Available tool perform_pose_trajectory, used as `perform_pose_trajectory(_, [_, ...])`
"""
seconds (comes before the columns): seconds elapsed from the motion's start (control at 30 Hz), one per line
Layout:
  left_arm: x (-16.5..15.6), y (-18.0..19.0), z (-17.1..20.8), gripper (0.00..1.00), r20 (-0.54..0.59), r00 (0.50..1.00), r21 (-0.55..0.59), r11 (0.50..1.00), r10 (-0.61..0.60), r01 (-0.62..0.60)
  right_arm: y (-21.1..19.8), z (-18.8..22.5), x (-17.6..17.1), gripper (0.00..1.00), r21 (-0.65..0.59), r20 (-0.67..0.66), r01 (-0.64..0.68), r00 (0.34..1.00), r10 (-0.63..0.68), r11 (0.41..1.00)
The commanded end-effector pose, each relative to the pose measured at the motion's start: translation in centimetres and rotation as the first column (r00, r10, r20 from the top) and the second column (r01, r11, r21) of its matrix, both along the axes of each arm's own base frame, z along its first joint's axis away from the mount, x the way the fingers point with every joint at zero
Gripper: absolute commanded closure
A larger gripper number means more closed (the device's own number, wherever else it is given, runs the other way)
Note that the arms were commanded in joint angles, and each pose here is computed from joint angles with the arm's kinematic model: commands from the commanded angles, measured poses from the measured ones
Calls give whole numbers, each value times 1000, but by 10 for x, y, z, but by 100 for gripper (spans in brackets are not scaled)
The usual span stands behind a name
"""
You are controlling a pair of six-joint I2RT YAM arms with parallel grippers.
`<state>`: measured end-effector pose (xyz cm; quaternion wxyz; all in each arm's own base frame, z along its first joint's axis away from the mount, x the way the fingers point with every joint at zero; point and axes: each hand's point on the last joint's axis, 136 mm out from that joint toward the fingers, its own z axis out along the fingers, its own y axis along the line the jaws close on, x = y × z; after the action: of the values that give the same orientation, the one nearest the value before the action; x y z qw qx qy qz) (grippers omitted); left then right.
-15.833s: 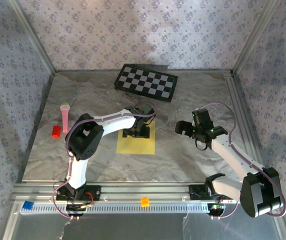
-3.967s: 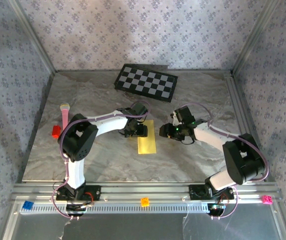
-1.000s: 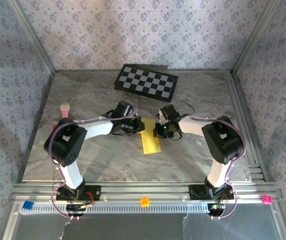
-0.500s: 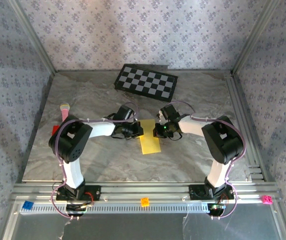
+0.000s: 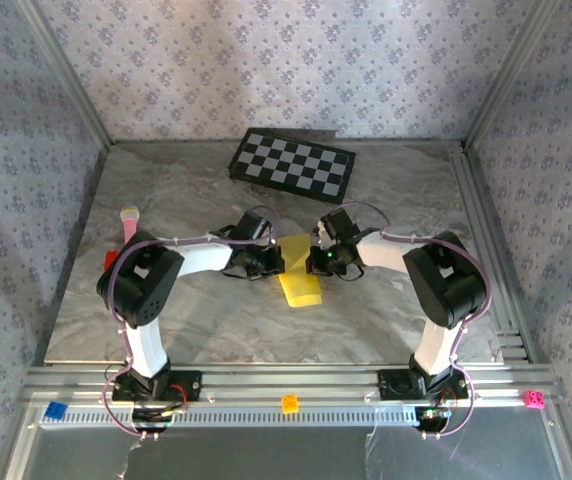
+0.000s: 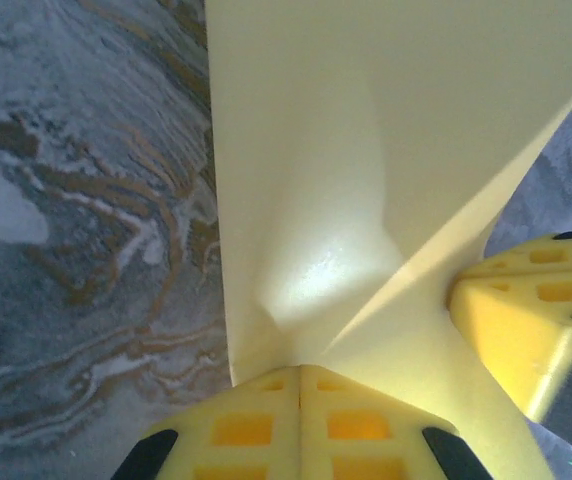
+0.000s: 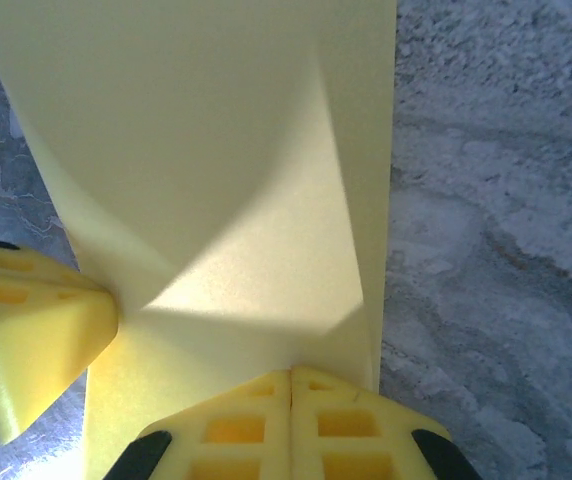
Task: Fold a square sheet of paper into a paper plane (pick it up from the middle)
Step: First fold the square sheet of paper in half at the center of the table.
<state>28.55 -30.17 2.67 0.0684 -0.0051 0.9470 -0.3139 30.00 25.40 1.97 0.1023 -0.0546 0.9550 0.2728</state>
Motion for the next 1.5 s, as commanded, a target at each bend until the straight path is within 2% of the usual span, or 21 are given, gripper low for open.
perform_pose_trajectory(0.0, [-6,-15,27,100,-27,1000,-46,999,13,-14,-27,-37,-23,100,-152,-102,29,994,-45,988])
perform_pose_trajectory(0.2, [-14,-21,12,100,-64,997,-31,999,35,-37,-30,-39,-26,100,-159,-105,34,993,-51,987])
perform_pose_trajectory(0.4, [-18,-5,-10,100,-72,996,29,998,54,-52,-32,-40,-27,100,-161,-107,30,993,-48,986])
perform_pose_trajectory(0.6, [-28,11,-28,100,-66,996,45,998,54,-51,-32,-42,-28,100,-159,-112,30,992,-48,987])
perform_pose_trajectory(0.73, [-24,23,-21,100,-14,997,75,994,81,-79,-35,-44,-28,100,-163,-113,37,992,-56,986])
perform_pose_trajectory(0.93, [-15,4,21,100,53,998,23,999,36,-37,-35,-43,-27,100,-161,-116,40,992,-59,986])
perform_pose_trajectory(1.03, [-12,-9,30,100,43,998,-52,998,49,-47,-36,-43,-27,100,-162,-111,45,992,-63,986])
perform_pose_trajectory(1.17, [-19,-21,25,100,-7,998,-100,993,55,-55,-36,-43,-27,100,-157,-113,45,992,-63,987])
perform_pose_trajectory(1.47, [-43,-8,-10,100,-68,996,-41,998,50,-53,-37,-44,-28,100,-163,-114,47,991,-66,986])
